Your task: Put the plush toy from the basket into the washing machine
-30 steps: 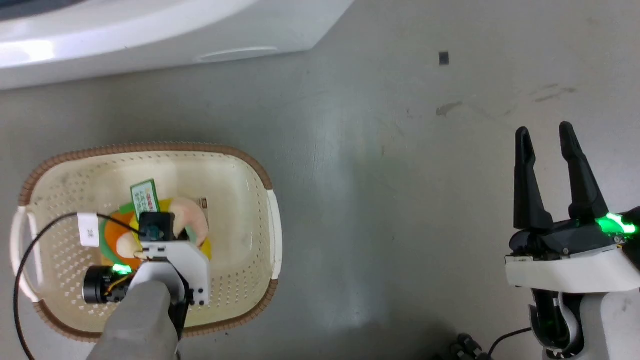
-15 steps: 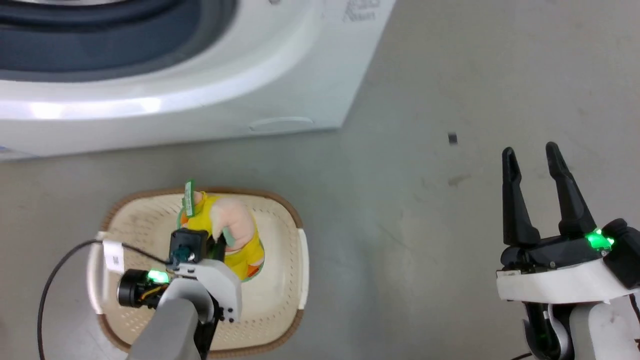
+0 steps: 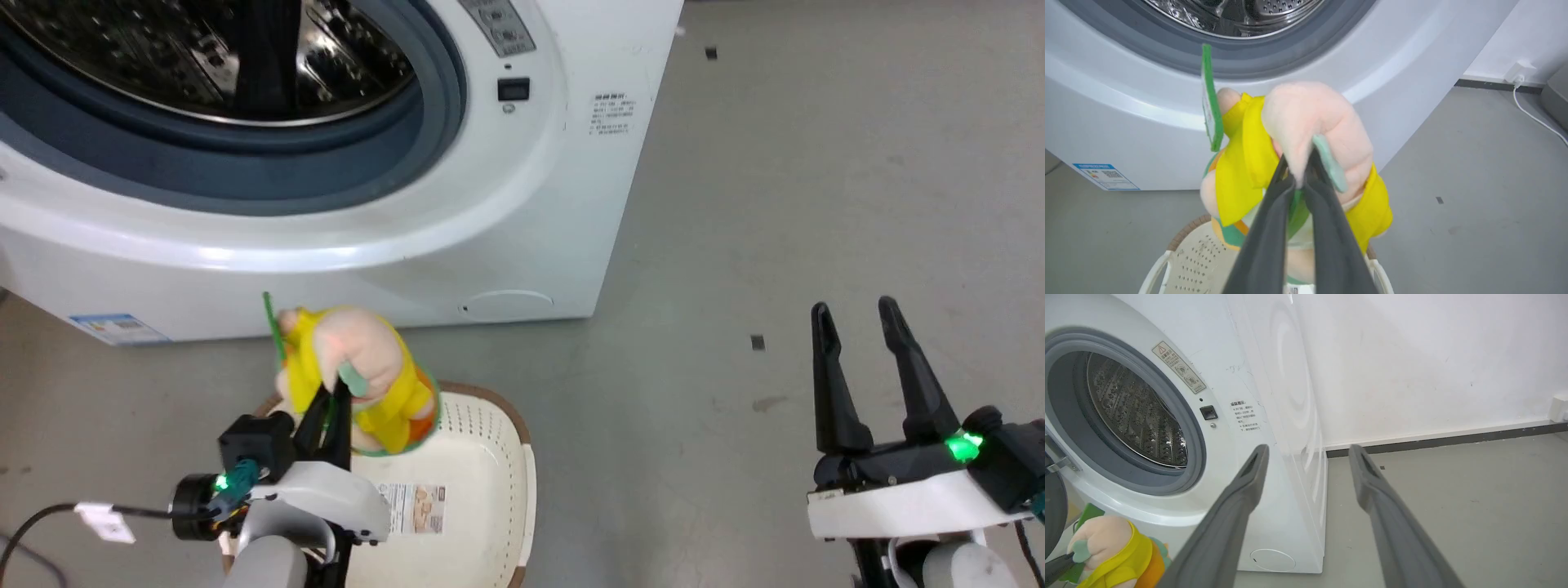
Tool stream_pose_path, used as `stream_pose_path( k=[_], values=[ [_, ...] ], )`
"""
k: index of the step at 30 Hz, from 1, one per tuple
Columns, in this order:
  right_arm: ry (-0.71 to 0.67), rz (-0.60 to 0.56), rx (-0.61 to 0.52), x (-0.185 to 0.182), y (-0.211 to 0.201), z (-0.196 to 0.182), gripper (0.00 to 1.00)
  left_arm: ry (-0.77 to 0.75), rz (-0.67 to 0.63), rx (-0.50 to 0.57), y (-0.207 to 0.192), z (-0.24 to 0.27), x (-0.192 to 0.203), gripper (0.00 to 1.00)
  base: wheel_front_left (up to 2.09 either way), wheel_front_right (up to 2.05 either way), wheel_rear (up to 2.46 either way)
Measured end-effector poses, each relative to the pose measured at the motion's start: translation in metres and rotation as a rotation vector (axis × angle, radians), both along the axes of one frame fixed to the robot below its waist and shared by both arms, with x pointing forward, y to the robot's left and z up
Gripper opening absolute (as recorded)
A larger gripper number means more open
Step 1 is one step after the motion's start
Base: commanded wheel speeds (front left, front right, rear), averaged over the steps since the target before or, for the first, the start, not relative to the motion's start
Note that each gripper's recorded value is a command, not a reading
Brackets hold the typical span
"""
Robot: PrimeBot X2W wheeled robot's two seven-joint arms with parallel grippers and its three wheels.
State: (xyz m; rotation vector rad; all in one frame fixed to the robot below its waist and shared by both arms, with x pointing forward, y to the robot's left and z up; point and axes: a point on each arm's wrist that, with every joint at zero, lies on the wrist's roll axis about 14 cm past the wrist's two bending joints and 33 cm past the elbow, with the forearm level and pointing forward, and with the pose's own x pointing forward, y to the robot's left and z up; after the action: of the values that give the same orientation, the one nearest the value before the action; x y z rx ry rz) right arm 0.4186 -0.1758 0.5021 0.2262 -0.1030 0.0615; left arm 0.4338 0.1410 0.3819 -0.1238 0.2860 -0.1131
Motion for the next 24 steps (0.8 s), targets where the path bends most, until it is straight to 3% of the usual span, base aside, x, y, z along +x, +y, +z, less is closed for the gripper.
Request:
stream_pose_path(
  k=[12, 19, 24],
  values=[
    [-0.065, 0.007, 0.022, -0.018, 0.003, 0.026, 1.0, -0.428, 0.046, -0.003, 0.015, 0.138, 0.006, 0.0, 0.0, 0.0, 0.0],
    [-0.051, -0.008, 0.027, -0.018, -0.002, 0.022, 1.0, -0.529, 0.024, 0.028, 0.017, 0.166, 0.017, 0.0, 0.0, 0.0, 0.0],
    [-0.016, -0.03, 0.03, -0.013, -0.009, 0.009, 1.0, -0.542, 0.02, 0.037, 0.021, 0.167, 0.047, 0.0, 0.0, 0.0, 0.0]
  ],
)
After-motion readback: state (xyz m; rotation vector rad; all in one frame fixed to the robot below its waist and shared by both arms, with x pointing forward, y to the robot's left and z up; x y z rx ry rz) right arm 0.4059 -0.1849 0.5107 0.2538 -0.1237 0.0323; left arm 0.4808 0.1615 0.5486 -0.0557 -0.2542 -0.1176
